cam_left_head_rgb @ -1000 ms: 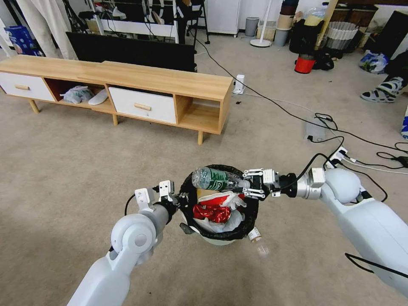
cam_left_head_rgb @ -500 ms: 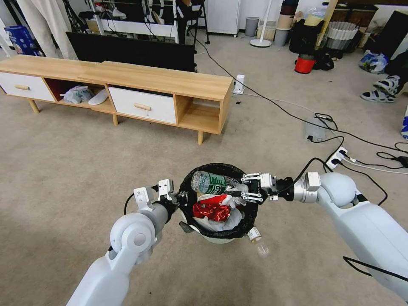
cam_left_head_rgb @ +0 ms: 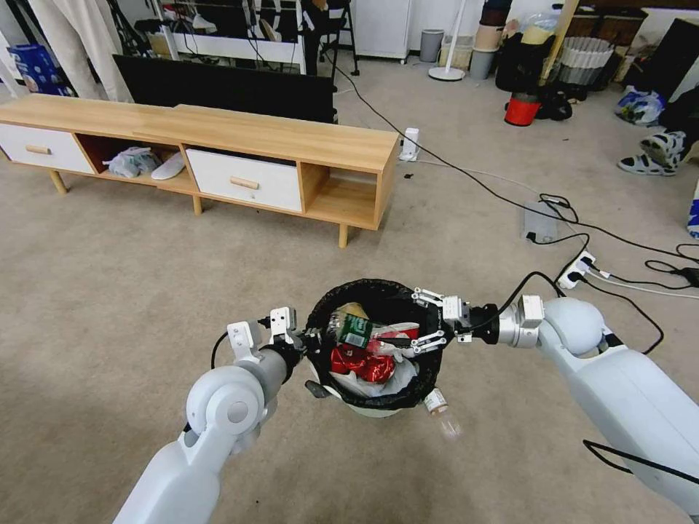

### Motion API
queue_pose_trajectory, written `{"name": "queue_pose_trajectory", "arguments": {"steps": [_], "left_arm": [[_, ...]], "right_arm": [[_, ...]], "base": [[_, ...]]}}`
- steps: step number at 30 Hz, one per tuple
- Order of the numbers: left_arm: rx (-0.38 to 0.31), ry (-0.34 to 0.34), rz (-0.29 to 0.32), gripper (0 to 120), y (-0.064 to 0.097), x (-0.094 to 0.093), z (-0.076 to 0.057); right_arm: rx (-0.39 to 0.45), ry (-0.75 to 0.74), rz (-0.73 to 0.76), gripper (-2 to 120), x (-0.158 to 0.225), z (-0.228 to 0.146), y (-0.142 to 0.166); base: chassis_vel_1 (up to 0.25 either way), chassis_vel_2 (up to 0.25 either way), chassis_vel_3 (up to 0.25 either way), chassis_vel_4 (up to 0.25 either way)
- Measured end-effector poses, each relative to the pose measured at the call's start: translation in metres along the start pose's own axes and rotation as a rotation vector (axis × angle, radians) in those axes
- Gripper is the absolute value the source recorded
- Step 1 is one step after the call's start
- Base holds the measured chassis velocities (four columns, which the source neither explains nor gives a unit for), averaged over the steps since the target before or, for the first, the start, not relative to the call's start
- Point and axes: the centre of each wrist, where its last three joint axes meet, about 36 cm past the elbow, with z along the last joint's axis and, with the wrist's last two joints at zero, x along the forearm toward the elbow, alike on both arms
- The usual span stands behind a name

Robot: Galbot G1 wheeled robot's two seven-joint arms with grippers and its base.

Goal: Pick up the trash bin and place the garbage on the floor into it.

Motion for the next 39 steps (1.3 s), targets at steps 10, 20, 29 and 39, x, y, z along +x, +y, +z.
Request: {"name": "queue_pose_trajectory", "arguments": {"steps": [10, 20, 29, 39], "left_arm": [[0.002, -0.003, -0.009, 3, 0.003, 0.001, -0.002], [0.007, -0.005, -0.025, 3, 0.007, 0.000, -0.003], [0.015, -0.013, -0.053, 3, 0.015, 0.001, -0.005], [0.033, -0.034, -0.078, 3, 0.023, 0.007, -0.012]], "right_arm": [[0.003, -0.011, 0.008, 100, -0.003, 0.001, -0.003], [0.034, -0.044, 0.030, 100, 0.001, -0.013, -0.012], [0.100, -0.086, 0.086, 100, 0.023, -0.048, -0.018], [0.118, -0.078, 0.189, 100, 0.060, -0.061, -0.018]], "base": [[0.000, 0.000, 0.000, 0.000], [0.000, 0.000, 0.000, 0.000], [0.000, 0.000, 0.000, 0.000], [0.000, 0.000, 0.000, 0.000]]}}
